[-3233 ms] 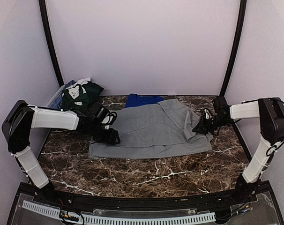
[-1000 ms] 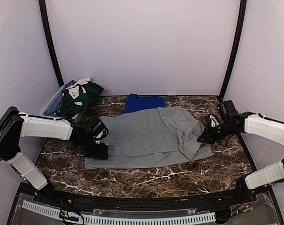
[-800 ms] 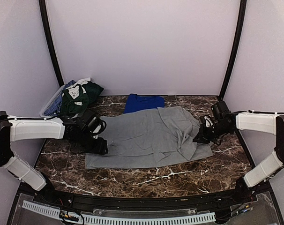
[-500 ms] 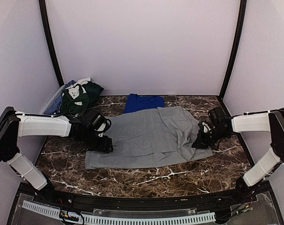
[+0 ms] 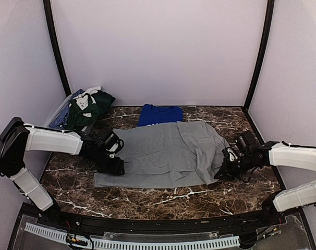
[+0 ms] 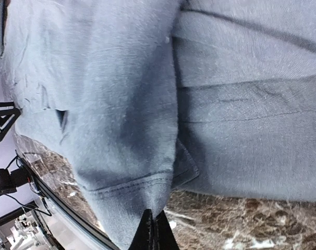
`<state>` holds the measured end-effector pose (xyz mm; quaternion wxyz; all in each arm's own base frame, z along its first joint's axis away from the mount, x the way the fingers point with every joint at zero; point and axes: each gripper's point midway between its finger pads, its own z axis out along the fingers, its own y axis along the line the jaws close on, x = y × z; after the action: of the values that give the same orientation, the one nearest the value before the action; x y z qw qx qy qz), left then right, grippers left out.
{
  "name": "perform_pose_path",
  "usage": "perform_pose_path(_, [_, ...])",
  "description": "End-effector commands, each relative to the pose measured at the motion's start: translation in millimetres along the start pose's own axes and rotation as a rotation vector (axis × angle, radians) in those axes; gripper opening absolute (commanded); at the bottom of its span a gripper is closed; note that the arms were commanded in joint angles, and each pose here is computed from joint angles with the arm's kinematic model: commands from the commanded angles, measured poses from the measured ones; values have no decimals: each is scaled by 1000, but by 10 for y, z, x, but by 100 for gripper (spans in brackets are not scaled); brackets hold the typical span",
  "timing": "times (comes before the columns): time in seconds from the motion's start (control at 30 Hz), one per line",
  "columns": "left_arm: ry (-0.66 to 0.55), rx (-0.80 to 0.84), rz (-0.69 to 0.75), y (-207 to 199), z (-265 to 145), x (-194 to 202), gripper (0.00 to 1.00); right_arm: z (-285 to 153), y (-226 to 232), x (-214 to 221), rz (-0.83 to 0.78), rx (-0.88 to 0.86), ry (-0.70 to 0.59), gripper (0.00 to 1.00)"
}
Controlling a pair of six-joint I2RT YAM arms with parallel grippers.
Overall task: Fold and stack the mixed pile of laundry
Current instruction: Move the 1/3-folded shirt to the center of the board.
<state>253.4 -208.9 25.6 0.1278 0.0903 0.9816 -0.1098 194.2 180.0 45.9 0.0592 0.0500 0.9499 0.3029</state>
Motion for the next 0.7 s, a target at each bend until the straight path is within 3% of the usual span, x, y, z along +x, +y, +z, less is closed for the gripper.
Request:
perform_pose_path(0.0, [-88, 45, 9, -60, -288, -264, 66, -459, 418, -236, -61, -59, -126, 0])
perform_pose_path(0.2, [-302, 65, 13, -92, -793, -1039, 72, -1096, 1005, -754, -190, -92, -323, 0])
perform_pose_path(0.33, [-354, -11, 0, 133, -805, -1562, 76, -1223, 1170, -1046, -219, -101, -374, 0])
perform_pose_path(0.67, [-371, -153, 13, 671, -529, -2449, 63, -1741, 1503, -1591, -259, -182, -513, 0])
